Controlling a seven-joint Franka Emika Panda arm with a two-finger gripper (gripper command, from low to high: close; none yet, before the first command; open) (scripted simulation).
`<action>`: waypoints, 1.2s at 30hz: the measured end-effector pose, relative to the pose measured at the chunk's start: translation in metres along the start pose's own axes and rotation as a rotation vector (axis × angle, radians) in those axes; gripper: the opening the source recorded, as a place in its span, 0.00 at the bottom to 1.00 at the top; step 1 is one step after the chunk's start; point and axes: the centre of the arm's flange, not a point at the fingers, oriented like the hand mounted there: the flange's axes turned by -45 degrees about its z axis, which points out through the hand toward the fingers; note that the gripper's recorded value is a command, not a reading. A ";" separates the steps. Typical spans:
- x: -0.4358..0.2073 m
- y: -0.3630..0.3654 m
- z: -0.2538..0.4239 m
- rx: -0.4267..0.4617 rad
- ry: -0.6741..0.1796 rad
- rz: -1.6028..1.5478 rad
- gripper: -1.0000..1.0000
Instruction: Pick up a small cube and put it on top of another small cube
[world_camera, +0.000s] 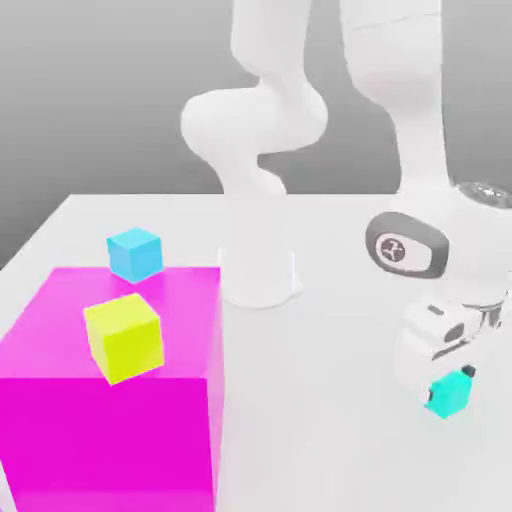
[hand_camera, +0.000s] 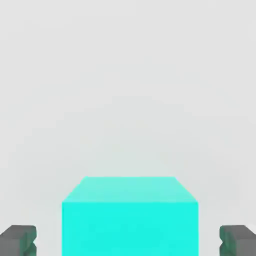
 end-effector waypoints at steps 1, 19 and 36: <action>0.000 0.000 0.000 0.000 0.000 0.000 0.00; 0.041 0.173 -0.136 -0.062 -0.008 0.548 0.00; -0.069 0.427 -0.271 0.003 0.002 1.468 1.00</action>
